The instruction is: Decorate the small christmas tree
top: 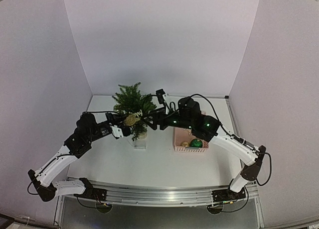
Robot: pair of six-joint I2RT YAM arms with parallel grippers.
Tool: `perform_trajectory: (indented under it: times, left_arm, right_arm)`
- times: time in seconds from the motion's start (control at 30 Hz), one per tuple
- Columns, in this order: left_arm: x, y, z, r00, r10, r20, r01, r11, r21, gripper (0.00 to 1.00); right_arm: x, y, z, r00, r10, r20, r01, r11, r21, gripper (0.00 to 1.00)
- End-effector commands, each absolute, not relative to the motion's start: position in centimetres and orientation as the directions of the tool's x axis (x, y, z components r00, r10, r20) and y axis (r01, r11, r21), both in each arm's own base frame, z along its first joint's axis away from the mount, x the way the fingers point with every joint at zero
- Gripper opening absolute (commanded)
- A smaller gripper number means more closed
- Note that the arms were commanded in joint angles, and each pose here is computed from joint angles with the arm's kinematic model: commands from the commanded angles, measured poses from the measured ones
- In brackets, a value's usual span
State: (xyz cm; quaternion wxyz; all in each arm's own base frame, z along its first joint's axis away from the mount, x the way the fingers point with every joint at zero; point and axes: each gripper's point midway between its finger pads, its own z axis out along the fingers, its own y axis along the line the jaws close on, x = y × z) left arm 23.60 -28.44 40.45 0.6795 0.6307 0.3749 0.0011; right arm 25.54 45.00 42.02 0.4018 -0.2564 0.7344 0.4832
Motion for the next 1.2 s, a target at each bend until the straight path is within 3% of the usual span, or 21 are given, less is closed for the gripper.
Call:
perform_trajectory:
  times: [0.0,0.13,0.4,0.67,0.9,1.17]
  left_arm:
    - [25.4,-27.6,47.0,0.79,0.613,-0.012,-0.156,0.22,0.963,0.0]
    - [25.1,-28.1,45.7,0.756,0.631,0.173,-0.338,0.15,0.929,0.0]
    - [24.5,-28.6,44.7,0.715,0.632,0.298,-0.469,0.119,0.875,0.0]
    - [24.8,-28.4,45.3,0.695,0.657,0.293,-0.485,0.127,0.865,0.0]
    - [24.8,-28.7,45.4,0.696,0.652,0.302,-0.493,0.127,0.861,0.0]
    - [24.3,-29.1,44.9,0.703,0.632,0.325,-0.499,0.115,0.859,0.0]
  right_arm:
    - [24.1,47.2,44.4,-0.548,0.076,-0.833,-0.761,0.37,0.534,0.8]
    - [23.2,48.4,45.6,-0.502,0.081,-0.861,-0.795,0.349,0.496,0.8]
    - [24.1,49.9,45.5,-0.462,0.078,-0.883,-0.812,0.363,0.457,0.74]
    - [25.4,48.8,44.3,-0.449,0.081,-0.89,-0.788,0.435,0.437,0.71]
    - [24.8,49.4,43.7,-0.554,0.068,-0.83,-0.772,0.331,0.543,0.77]
    - [23.8,50.5,44.5,-0.56,0.06,-0.827,-0.797,0.235,0.556,0.67]
